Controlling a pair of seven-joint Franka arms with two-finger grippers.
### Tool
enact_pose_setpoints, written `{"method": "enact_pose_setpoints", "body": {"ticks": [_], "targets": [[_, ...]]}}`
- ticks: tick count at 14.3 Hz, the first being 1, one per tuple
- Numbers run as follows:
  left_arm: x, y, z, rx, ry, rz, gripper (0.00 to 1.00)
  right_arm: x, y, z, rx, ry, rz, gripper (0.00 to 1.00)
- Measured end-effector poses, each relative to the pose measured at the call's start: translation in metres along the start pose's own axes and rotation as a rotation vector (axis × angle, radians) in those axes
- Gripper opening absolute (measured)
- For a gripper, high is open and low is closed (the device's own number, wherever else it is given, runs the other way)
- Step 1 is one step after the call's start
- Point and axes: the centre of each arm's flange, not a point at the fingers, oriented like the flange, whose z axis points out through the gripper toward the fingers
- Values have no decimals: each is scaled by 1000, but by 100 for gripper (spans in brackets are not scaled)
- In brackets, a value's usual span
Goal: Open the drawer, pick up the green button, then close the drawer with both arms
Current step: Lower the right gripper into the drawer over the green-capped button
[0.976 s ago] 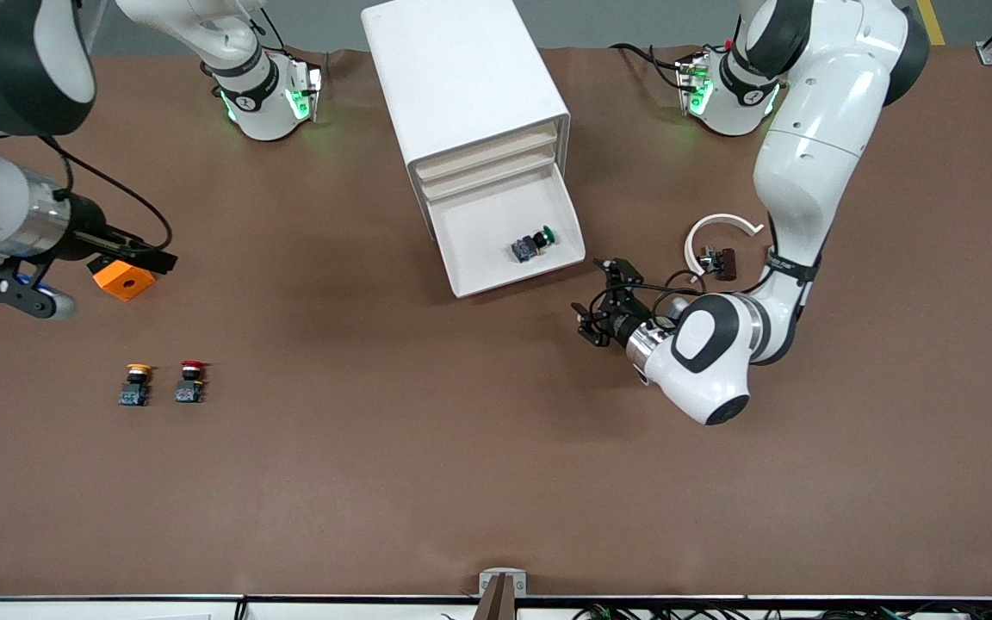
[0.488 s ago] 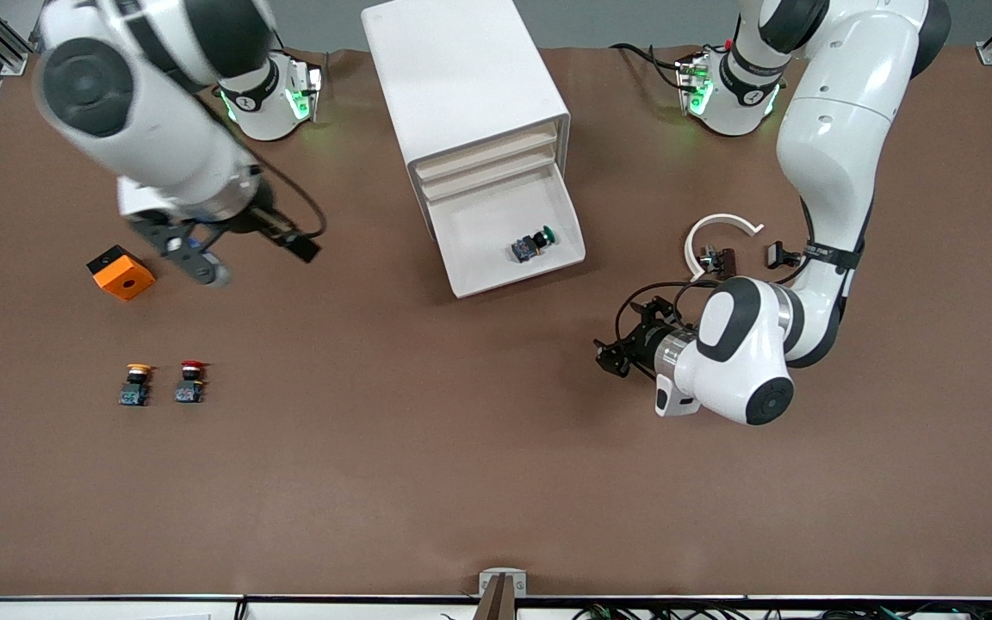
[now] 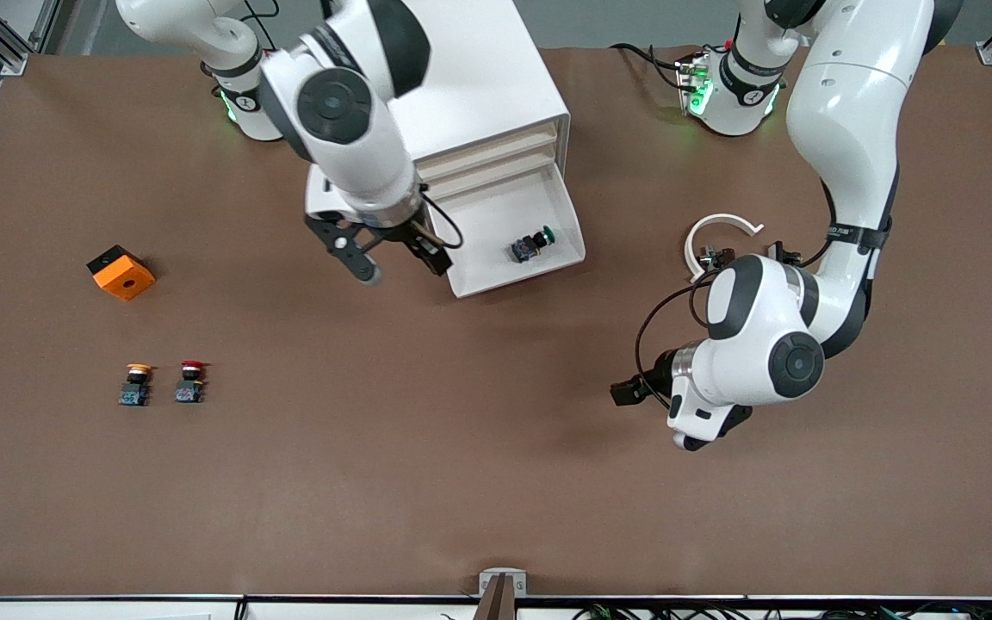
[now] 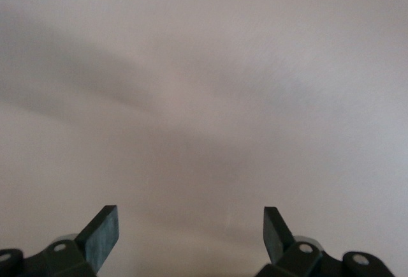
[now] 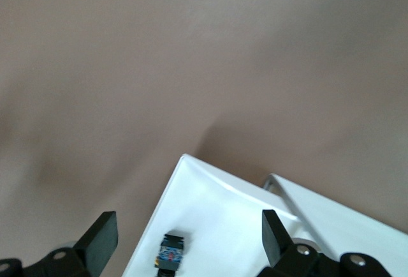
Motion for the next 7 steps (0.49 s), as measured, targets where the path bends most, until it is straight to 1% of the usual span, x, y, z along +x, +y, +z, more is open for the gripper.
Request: {"method": "enact_pose_setpoints", "body": {"ticks": [2,4,5,7], "targets": [[2,5,-11,-3,92,54,100,-23,-12,26,3,7,13,100],[-3,10,-13,17,160,103,100,-46,-19,46,-2,11,28,100],[-7,11,-11,23,176,118,100,-57,-21,55,-3,14,35,100],[-12,13,-7,29,183,130,100,-79,-26,73,-1,18,47,100]]}}
